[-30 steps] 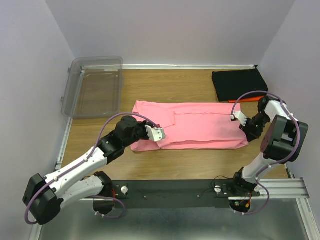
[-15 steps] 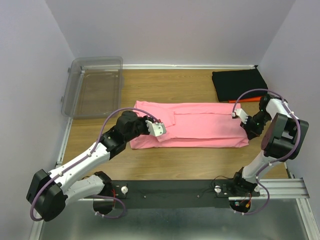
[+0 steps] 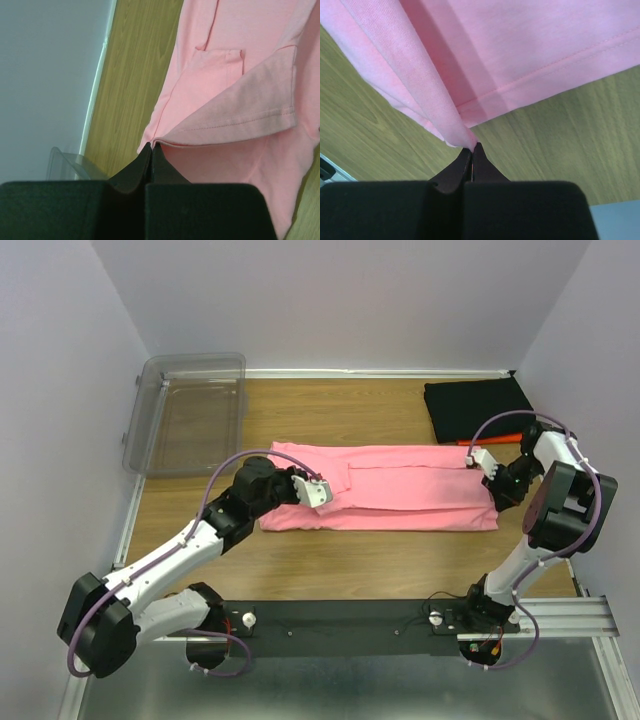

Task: Fold and stack the t-shirts
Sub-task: Fold the tshirt

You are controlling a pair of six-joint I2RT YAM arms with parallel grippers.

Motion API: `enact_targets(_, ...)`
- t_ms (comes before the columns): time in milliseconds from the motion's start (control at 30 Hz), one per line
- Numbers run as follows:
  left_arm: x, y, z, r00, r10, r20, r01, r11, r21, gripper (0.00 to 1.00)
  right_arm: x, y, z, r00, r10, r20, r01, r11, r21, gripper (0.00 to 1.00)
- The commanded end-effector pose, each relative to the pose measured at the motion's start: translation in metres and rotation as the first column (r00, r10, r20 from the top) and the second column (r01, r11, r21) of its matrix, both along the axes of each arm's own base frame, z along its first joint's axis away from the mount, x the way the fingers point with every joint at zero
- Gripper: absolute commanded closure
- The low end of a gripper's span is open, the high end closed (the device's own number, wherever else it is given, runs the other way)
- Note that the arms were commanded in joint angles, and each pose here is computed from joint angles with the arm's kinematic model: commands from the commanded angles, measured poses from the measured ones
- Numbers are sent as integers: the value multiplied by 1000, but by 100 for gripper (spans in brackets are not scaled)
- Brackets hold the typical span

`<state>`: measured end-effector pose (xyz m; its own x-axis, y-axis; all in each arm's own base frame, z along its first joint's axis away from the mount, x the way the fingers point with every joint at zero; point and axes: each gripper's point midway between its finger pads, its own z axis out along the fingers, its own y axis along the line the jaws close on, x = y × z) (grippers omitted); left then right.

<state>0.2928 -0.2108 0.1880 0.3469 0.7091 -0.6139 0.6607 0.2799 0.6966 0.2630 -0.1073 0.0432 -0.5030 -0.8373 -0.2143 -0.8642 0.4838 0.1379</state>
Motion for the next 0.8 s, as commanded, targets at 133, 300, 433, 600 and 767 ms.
enact_targets(133, 11, -5, 16, 999, -9, 37, 10, 1000, -23, 100, 16, 1, 2, 999, -31, 18, 31, 998, 48, 99)
enact_targets(300, 12, -5, 17, 999, -5, 46, 6, 1000, -27, 100, 18, 1, 2, 999, -35, 13, 34, 998, 55, 100)
enact_targets(433, 13, -5, 18, 999, -6, 46, 7, 1000, -24, 100, 19, 0, 2, 999, -36, 13, 36, 998, 55, 99)
enact_targets(600, 15, -6, 17, 999, -7, 45, 7, 1000, -22, 100, 22, 0, 2, 999, -41, 14, 41, 997, 58, 99)
enact_targets(767, 15, -9, 18, 999, -16, 45, 17, 1000, -24, 100, 23, -1, 1, 999, -47, 10, 47, 997, 60, 99)
